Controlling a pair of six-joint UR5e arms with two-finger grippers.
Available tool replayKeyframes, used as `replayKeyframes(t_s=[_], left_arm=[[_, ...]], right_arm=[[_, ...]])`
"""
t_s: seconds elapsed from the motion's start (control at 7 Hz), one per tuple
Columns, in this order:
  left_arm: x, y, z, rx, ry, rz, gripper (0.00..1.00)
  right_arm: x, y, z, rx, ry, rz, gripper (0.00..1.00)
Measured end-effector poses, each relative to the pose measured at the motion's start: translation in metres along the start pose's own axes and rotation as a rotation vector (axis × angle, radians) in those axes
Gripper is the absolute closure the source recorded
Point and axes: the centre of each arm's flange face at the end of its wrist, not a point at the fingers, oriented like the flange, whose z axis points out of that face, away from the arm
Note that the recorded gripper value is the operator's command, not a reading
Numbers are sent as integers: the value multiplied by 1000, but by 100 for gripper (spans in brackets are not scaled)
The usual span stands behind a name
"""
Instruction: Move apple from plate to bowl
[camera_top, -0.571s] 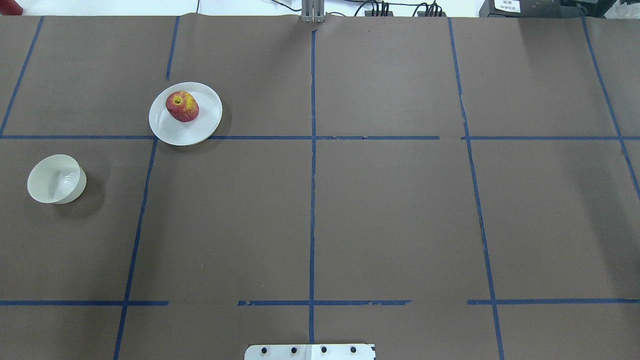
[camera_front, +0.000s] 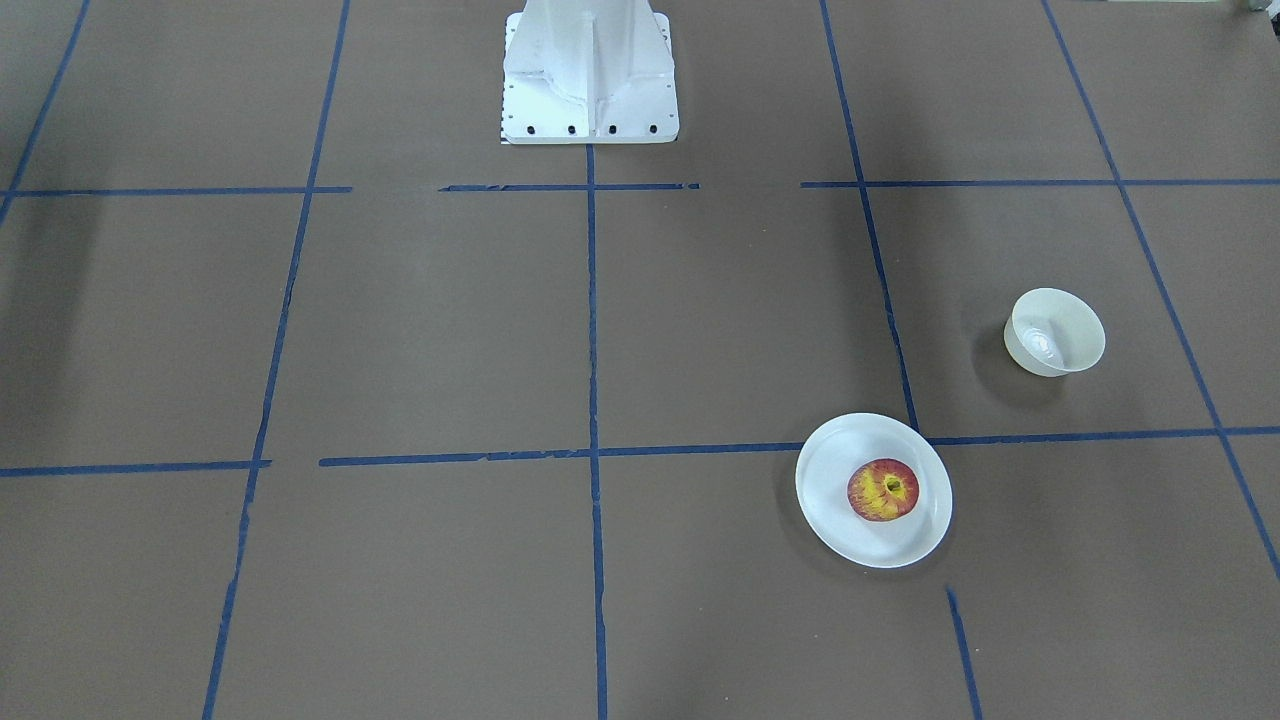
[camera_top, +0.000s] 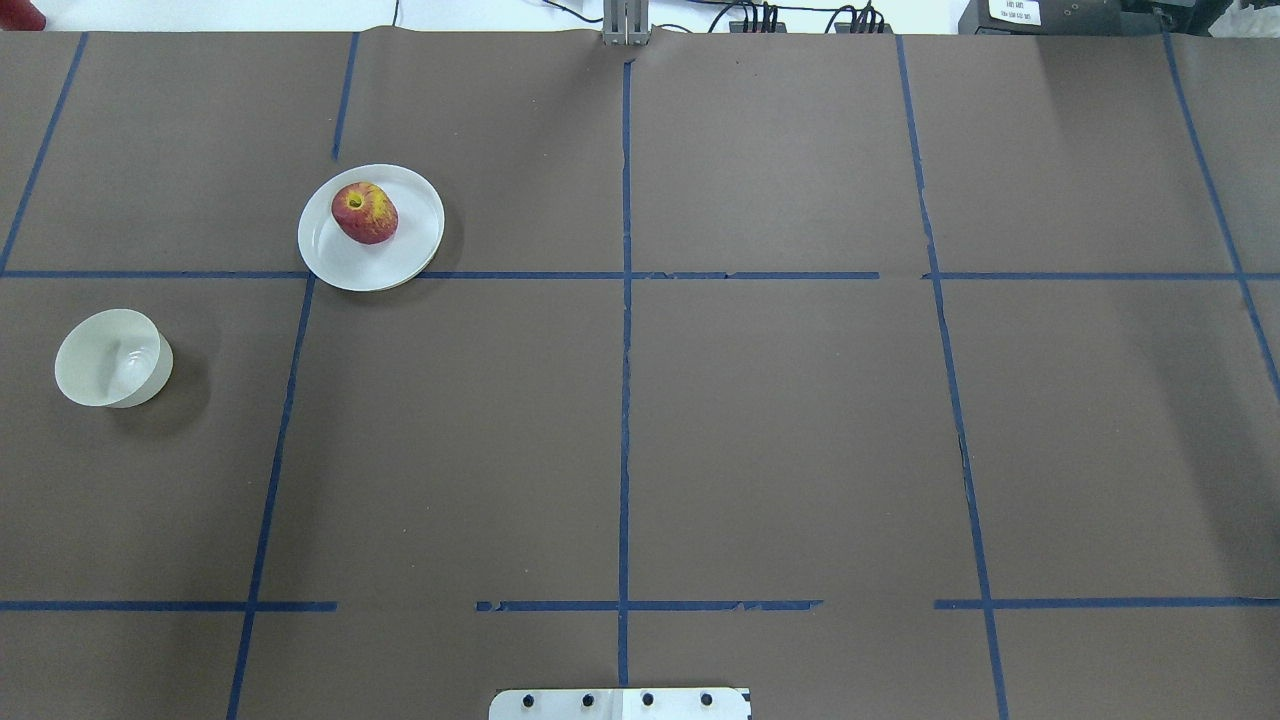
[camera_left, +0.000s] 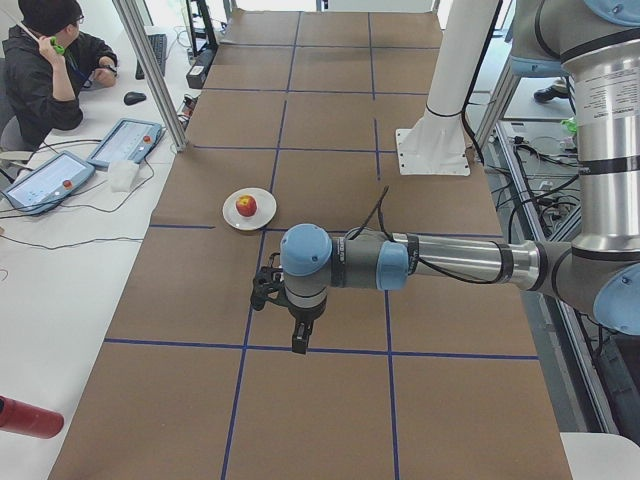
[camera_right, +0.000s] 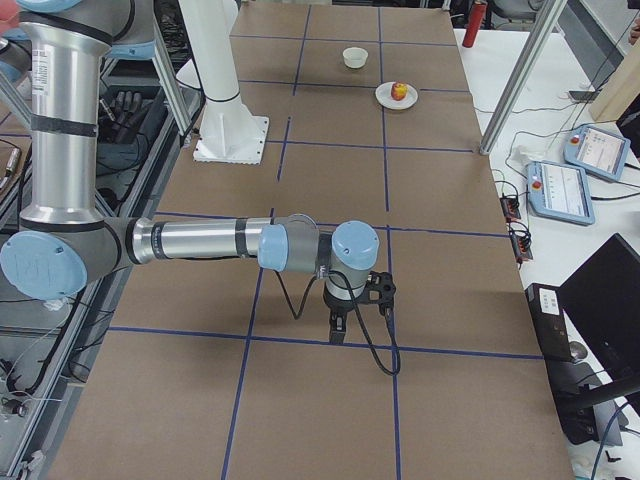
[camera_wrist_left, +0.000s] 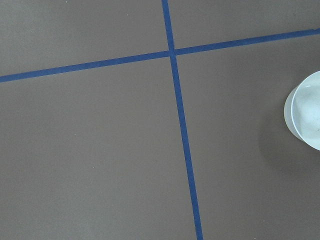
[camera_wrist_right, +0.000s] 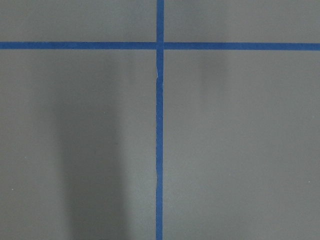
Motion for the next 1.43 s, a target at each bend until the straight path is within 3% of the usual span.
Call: replayKeyframes(t_s=[0.29,0.57,1.0,1.43], left_arm=[[23,-28,-14,33,2,38,0],[93,-74,-15,40,18,12,0],[264,-146,23,-12,47,-73,0],[389,-213,81,-78,44,-215,0]], right_arm=[[0,0,0,0,0,0,0],[0,0,0,0,0,0,0],[0,0,0,0,0,0,0],[0,0,0,0,0,0,0]])
